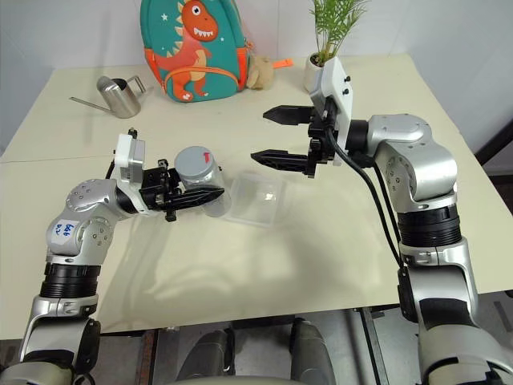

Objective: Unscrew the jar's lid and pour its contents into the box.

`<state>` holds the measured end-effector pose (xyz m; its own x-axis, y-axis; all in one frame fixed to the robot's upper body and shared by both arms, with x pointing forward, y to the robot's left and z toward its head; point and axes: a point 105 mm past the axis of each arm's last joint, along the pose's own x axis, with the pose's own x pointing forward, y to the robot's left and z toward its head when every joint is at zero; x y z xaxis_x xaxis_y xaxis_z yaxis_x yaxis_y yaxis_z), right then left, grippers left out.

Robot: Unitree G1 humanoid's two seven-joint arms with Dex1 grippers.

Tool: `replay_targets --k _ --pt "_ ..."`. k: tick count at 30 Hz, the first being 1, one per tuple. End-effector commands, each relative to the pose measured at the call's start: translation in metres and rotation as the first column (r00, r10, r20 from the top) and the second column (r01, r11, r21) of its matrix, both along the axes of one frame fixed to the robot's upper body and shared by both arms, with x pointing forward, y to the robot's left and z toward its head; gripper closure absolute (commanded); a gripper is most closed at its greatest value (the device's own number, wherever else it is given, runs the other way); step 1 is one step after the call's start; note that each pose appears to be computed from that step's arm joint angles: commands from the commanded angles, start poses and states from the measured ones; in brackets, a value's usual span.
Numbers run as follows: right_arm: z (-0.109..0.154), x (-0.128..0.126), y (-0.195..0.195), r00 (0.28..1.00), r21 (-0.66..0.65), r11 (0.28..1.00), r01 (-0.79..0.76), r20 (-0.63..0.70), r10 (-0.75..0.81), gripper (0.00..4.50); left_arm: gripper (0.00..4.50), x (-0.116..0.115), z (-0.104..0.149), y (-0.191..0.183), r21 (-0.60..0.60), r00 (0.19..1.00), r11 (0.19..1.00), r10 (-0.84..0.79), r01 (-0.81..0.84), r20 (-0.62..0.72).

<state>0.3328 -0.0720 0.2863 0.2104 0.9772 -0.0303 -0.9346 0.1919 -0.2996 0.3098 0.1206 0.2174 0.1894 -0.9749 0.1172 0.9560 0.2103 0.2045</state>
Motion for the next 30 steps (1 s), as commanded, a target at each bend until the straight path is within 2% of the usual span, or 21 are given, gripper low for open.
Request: replay_targets --k 1,8,17,24,30 --pt "0.020 -0.020 0.030 0.993 0.036 0.993 -0.108 0.056 0.106 0.03 2.59 0.000 0.013 0.001 -0.003 0.998 1.000 0.003 -0.003 0.062" --pt "0.015 -0.027 0.076 0.991 0.026 0.991 -0.133 0.027 0.132 0.03 2.59 0.001 0.011 -0.002 0.001 0.998 1.000 -0.005 0.005 0.056" --pt "0.005 -0.017 0.097 0.998 0.006 0.998 -0.064 0.002 0.064 0.03 2.59 0.002 0.011 -0.006 0.004 0.998 1.000 -0.013 0.013 0.053" --pt "0.007 -0.007 0.087 1.000 0.016 1.000 -0.017 0.007 0.016 0.03 2.59 0.003 0.011 -0.007 0.004 0.998 1.000 -0.018 0.018 0.052" --pt "0.003 0.006 0.052 0.998 -0.004 0.998 0.060 0.010 -0.060 0.03 2.59 0.003 0.010 -0.004 0.006 0.999 1.000 -0.014 0.014 0.053"
